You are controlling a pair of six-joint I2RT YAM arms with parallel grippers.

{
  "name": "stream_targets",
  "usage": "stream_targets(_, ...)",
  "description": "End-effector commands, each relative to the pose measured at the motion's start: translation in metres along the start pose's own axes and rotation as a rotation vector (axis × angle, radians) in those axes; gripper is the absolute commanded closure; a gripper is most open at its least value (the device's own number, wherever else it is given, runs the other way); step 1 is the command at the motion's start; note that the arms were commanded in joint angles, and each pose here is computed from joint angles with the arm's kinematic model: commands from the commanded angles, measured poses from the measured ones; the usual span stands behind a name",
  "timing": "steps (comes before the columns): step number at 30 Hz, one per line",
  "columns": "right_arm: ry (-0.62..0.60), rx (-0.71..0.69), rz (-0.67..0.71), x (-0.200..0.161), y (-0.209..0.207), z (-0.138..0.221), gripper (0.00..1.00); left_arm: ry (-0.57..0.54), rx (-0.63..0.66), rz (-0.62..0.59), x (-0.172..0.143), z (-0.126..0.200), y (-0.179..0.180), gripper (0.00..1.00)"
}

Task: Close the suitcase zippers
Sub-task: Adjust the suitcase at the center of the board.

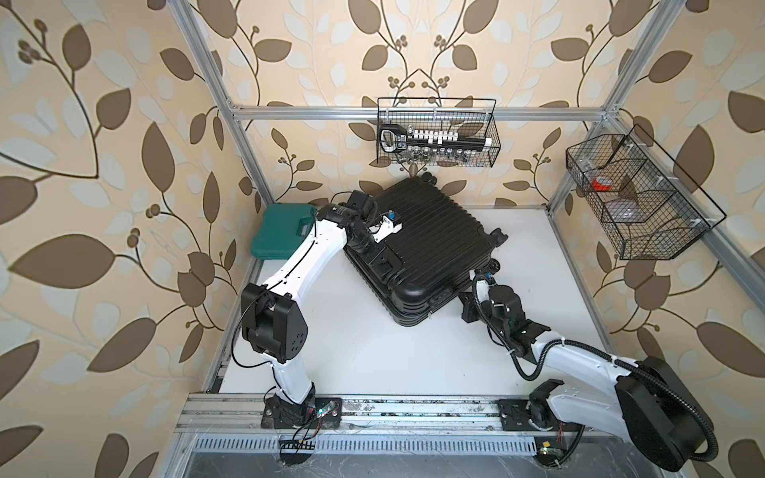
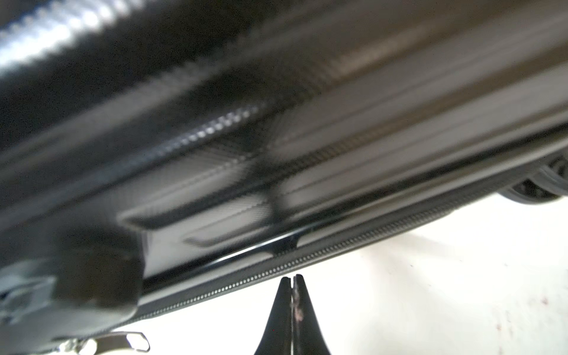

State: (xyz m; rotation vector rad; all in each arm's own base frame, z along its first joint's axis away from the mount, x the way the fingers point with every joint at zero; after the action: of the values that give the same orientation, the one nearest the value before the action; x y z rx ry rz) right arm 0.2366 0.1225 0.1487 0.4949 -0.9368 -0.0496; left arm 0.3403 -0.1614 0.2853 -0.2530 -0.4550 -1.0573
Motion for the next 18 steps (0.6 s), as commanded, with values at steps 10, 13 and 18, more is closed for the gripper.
stream_targets(10,-0.024,0.24,-0.006,-0.02,0.007,0.031,0.71,0.039,-0.204,0.03,0.005,0.0,-0.048,0.62)
stream_targets(13,-0.034,0.296,0.05,-0.032,0.013,0.035,0.64,0.031,-0.175,0.032,0.008,0.002,-0.045,0.62)
stream_targets(18,-0.022,0.333,0.104,-0.048,0.02,0.035,0.61,0.034,-0.13,0.038,0.01,0.001,-0.04,0.62)
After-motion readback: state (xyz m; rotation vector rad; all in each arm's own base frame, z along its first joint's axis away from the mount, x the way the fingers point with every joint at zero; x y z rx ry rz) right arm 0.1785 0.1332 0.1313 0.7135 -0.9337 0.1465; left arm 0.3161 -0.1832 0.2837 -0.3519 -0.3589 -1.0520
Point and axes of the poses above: each gripper's point midway between its finger pads, its own z axis back along the fingers, its own y axis along the line the jaws close on, x = y × z, the point moved 9 cm from there along z, back along the fingers, and after that the axes turned 12 degrees about -z, right-handed, at the moved point
